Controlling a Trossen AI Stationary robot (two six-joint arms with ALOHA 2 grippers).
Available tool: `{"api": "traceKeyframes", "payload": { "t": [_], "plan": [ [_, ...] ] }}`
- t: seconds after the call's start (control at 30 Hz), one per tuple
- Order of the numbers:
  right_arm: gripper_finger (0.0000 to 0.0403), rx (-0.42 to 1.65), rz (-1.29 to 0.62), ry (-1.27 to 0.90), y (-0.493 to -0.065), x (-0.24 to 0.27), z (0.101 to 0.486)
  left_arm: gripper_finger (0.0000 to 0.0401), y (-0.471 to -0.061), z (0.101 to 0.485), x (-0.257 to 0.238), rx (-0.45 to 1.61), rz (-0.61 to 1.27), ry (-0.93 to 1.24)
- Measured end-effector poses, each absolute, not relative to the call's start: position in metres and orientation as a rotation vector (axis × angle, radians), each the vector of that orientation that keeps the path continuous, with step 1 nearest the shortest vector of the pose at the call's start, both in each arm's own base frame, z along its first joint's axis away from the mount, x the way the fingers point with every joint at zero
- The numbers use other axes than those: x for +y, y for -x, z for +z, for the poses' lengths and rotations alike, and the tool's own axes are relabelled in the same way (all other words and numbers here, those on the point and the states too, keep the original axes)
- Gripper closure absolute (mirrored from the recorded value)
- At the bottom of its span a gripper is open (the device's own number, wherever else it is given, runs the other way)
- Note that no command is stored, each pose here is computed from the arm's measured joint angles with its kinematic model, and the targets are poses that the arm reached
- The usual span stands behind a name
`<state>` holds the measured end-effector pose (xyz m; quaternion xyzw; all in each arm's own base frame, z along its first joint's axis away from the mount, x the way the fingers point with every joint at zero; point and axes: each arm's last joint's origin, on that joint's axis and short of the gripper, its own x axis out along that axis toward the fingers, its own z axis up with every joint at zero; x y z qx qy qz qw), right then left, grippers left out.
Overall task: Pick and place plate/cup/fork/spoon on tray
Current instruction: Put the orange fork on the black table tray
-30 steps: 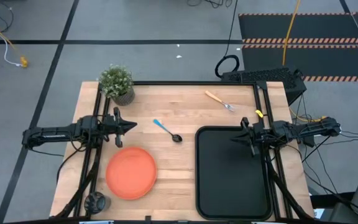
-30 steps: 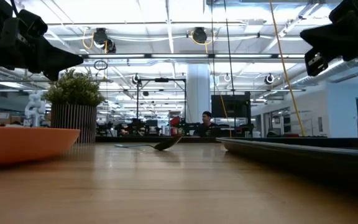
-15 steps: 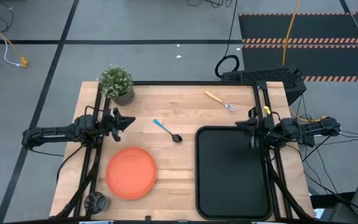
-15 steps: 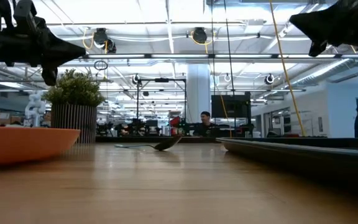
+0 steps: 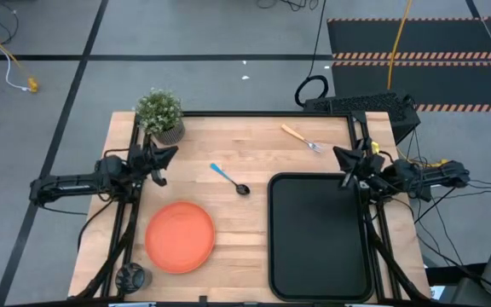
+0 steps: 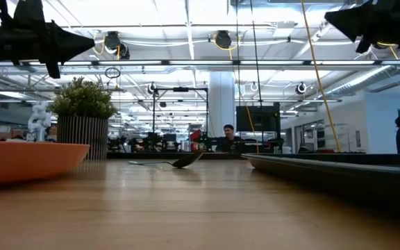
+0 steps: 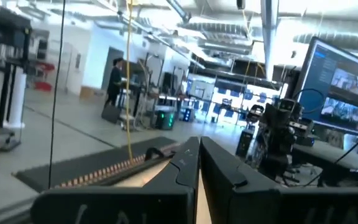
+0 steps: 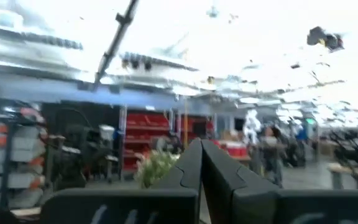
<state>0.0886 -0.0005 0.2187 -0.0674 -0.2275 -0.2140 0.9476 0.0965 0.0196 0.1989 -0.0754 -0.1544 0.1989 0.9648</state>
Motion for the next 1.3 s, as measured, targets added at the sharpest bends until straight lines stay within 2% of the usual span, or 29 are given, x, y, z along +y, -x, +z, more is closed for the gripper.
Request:
{"api": "traceKeyframes", "payload": {
  "t": [0.27, 0.37, 0.47, 0.57, 0.77, 0.9, 1.03, 1.17, 1.3],
  "plan": [
    [0.0402, -0.618, -0.331, 0.196, -0.094, 0.001, 0.231, 0.0384, -0.101, 0.21, 0.018, -0.4, 0.345, 0.075],
    [0.0394, -0.53, -0.266, 0.241, -0.108, 0.004, 0.229, 0.0382, -0.103, 0.223, 0.017, -0.429, 0.29, 0.031],
    [0.0374, -0.49, -0.254, 0.251, -0.123, 0.006, 0.25, 0.0367, -0.108, 0.245, 0.016, -0.436, 0.256, 0.006],
    [0.0345, -0.413, -0.239, 0.252, -0.145, 0.008, 0.278, 0.034, -0.117, 0.272, 0.016, -0.421, 0.231, -0.039],
    [0.0277, -0.086, -0.185, 0.205, -0.211, 0.015, 0.321, 0.0285, -0.142, 0.332, 0.019, -0.357, 0.233, -0.09],
    [0.0247, 0.148, -0.171, 0.163, -0.259, 0.019, 0.34, 0.0253, -0.165, 0.353, 0.022, -0.137, 0.252, -0.125],
    [0.0237, 0.414, -0.188, 0.13, -0.302, 0.016, 0.338, 0.0226, -0.183, 0.347, 0.025, 0.196, 0.258, -0.081],
    [0.0237, 0.58, -0.211, 0.091, -0.335, 0.009, 0.315, 0.0216, -0.192, 0.329, 0.026, 0.367, 0.261, -0.021],
    [0.0236, 0.715, -0.18, 0.011, -0.358, -0.005, 0.275, 0.0215, -0.2, 0.302, 0.026, 0.507, 0.26, -0.018]
  ]
}}
